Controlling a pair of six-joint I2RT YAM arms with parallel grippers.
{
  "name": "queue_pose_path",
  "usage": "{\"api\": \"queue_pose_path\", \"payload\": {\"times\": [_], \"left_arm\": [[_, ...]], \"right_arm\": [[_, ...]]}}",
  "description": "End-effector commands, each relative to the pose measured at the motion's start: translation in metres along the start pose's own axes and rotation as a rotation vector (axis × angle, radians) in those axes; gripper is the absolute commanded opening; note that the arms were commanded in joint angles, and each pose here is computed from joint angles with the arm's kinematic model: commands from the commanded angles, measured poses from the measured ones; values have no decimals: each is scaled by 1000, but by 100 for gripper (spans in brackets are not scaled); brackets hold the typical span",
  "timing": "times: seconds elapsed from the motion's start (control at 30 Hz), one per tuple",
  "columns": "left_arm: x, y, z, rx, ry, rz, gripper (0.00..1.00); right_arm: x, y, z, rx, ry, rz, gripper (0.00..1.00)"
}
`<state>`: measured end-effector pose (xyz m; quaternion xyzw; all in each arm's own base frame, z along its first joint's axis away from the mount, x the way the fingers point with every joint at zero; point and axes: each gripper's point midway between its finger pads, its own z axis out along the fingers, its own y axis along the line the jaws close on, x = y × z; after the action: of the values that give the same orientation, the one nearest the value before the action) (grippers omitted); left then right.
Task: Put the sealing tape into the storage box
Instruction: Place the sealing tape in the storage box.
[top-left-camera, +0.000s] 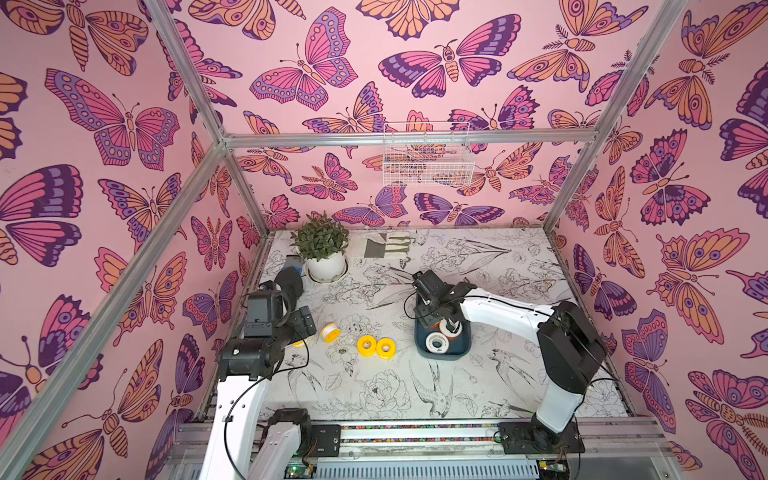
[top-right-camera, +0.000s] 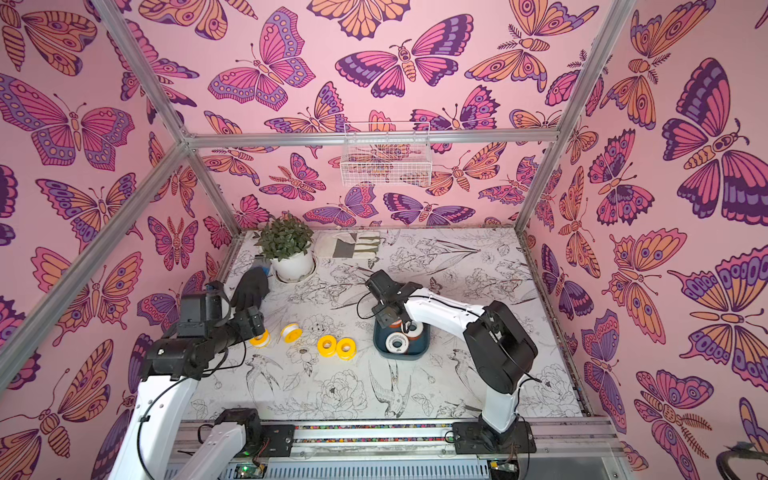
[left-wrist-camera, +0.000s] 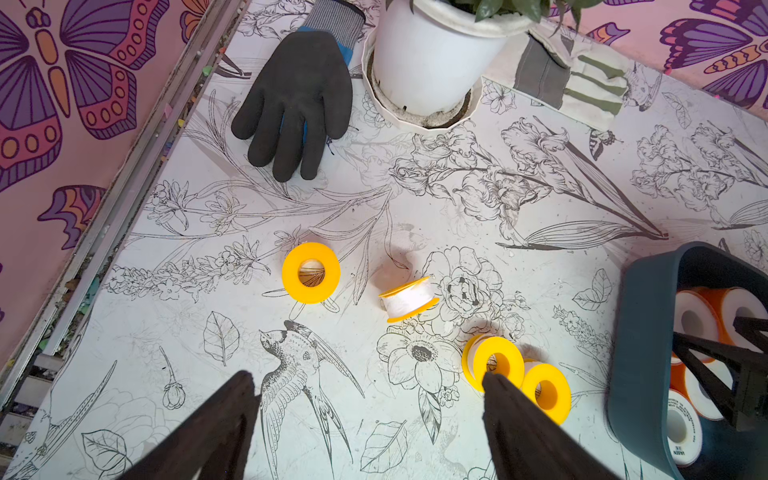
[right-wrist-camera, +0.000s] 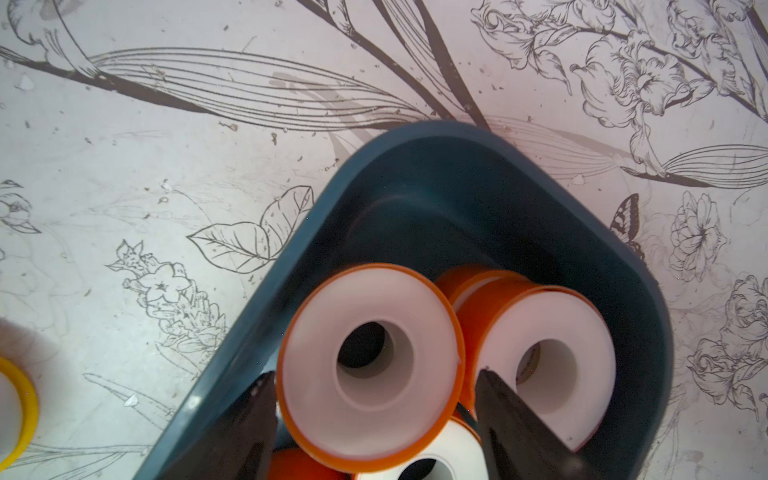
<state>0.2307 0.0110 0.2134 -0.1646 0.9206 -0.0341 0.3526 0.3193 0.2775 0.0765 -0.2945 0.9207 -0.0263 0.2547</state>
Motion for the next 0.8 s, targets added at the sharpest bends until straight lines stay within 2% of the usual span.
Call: {"api": "queue_pose_path", "payload": {"times": [0.0, 0.37, 0.57, 0.77], "left_arm": [[3, 1, 2, 5, 9, 5, 89], [3, 0, 2, 9, 8, 5, 89], [3, 0, 2, 8, 6, 7, 89], [4, 0, 2, 9, 6, 7, 89]], "right_arm": [[-4, 0, -2, 17, 0, -5, 79], [-8, 6, -21, -55, -42, 12, 79], [-12, -13, -35, 22, -60, 39, 77], [-7, -30, -28, 66, -17, 68, 77]]}}
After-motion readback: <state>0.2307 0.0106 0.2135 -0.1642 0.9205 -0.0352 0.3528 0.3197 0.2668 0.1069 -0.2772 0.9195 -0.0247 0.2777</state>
